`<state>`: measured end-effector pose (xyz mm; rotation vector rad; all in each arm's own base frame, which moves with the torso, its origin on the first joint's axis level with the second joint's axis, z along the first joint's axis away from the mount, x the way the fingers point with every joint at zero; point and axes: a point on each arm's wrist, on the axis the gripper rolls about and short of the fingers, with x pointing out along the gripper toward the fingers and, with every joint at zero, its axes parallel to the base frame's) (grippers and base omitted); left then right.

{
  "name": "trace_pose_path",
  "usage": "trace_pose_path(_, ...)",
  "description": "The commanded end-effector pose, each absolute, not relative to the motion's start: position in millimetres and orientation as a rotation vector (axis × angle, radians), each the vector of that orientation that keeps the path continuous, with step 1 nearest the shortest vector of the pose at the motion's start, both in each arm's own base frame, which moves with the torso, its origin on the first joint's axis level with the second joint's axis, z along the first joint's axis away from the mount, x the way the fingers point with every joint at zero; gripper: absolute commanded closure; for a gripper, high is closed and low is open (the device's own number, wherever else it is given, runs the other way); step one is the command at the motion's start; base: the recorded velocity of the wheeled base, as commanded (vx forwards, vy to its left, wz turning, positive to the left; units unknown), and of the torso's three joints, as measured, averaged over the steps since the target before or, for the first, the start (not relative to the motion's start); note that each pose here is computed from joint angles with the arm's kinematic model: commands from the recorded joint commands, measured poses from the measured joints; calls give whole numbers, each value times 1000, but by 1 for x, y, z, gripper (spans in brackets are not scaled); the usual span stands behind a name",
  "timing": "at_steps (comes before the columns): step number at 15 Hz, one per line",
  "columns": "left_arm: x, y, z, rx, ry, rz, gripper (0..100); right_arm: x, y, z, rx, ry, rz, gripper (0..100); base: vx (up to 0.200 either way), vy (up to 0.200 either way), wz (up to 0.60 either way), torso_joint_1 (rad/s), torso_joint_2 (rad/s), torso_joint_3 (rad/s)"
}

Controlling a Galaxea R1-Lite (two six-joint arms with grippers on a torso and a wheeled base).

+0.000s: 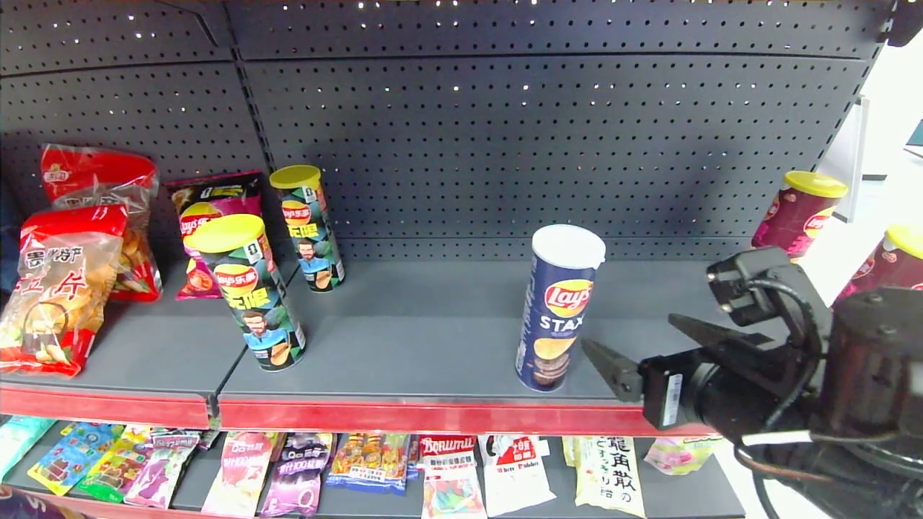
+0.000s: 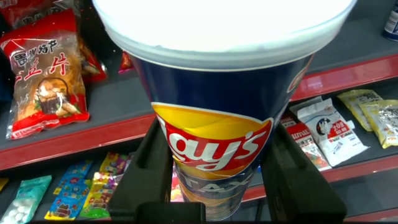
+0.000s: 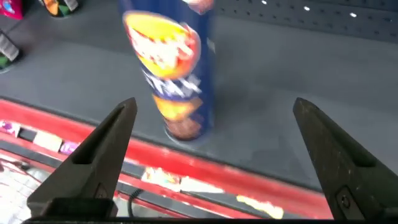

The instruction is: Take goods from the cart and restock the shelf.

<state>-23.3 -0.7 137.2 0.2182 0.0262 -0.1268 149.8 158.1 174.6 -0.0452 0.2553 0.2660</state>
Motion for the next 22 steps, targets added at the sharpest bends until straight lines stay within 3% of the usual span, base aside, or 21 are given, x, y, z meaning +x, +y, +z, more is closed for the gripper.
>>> trace_pose_path(1, -22, -1, 139, 220, 34, -112, 100, 138, 120, 180, -41, 213, 185, 0, 0, 0, 0, 0, 0, 0)
trace_pose_path(8, -20, 1, 146, 228, 45, -65, 100, 130, 29, 197, -225, 105, -121, 0, 0, 0, 0, 0, 0, 0)
trace_pose_path(16, -16, -2, 154, 205, 47, -187, 100, 28, -2, 156, -215, 185, -87, 0, 0, 0, 0, 0, 0, 0)
trace_pose_path(19, -16, -2, 156, 204, 47, -187, 100, 19, -5, 151, -210, 256, -207, 0, 0, 0, 0, 0, 0, 0)
trace_pose_path(22, -14, -2, 156, 205, 56, -193, 100, 19, -5, 153, -213, 254, -220, 0, 0, 0, 0, 0, 0, 0)
